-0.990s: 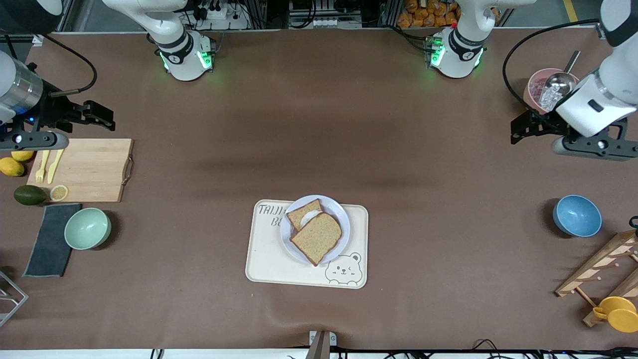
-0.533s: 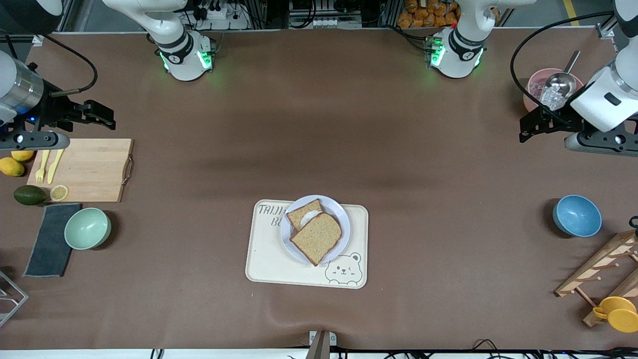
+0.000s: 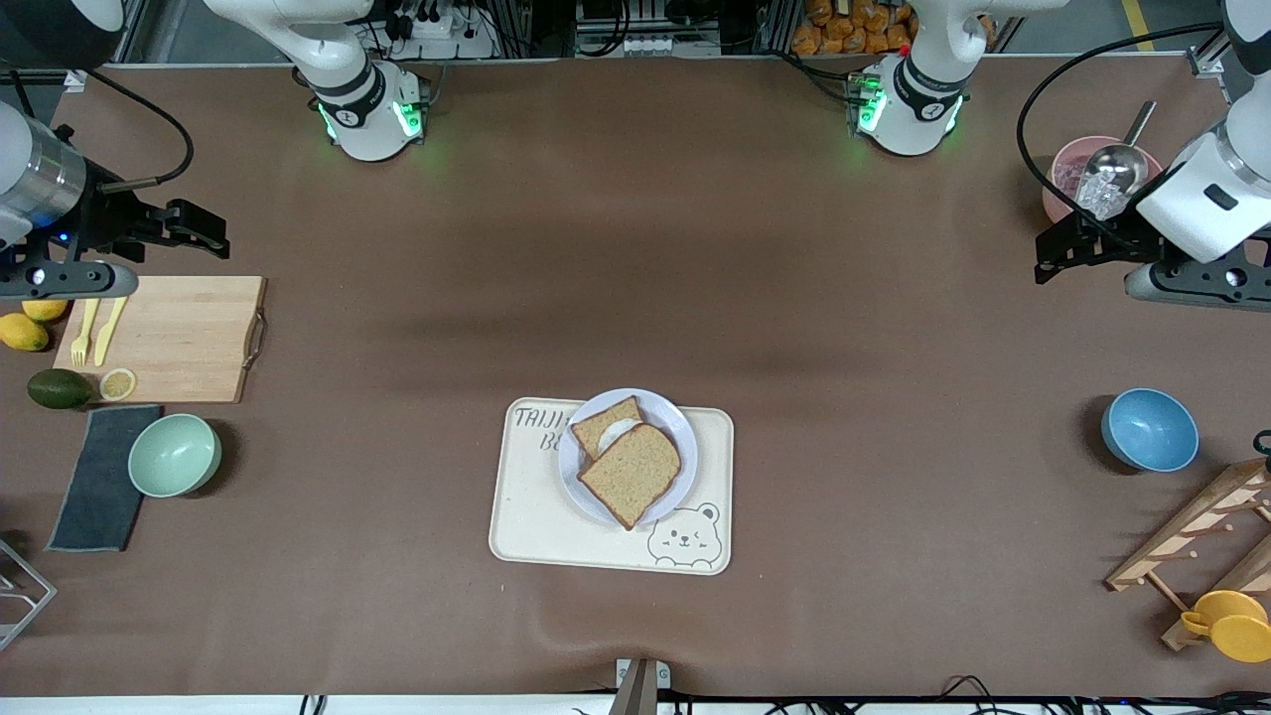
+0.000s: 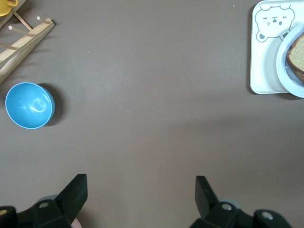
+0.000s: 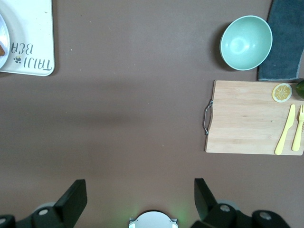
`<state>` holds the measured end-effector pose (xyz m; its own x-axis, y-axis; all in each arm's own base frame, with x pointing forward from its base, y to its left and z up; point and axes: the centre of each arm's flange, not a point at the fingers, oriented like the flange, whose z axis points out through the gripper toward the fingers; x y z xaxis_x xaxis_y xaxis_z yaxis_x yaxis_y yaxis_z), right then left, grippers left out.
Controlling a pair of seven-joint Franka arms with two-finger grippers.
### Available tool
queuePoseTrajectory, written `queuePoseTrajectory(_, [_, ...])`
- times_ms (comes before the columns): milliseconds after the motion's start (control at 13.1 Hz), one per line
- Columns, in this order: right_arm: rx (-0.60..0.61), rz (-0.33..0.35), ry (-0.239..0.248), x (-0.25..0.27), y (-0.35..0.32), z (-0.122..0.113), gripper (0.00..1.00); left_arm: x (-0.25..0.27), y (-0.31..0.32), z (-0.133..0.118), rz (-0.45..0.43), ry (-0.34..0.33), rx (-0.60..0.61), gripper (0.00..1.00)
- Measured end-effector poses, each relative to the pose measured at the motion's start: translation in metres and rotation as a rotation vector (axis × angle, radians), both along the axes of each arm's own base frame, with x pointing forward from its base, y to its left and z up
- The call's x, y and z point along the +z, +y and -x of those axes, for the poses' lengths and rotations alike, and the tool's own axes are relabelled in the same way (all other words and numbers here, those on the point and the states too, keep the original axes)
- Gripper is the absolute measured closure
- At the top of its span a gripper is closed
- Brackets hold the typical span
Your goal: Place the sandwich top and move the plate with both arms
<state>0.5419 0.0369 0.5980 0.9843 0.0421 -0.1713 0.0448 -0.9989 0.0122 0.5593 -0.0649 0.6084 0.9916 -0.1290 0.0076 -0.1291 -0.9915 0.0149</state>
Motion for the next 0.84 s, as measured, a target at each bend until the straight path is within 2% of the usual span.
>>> queuePoseTrajectory(838, [0.000,0.000,0.000,0.0000,0.0000,0.0000,0.00,0.0037,-0.0001,-0.0002,0.000,-0.009,-0.049,0.00])
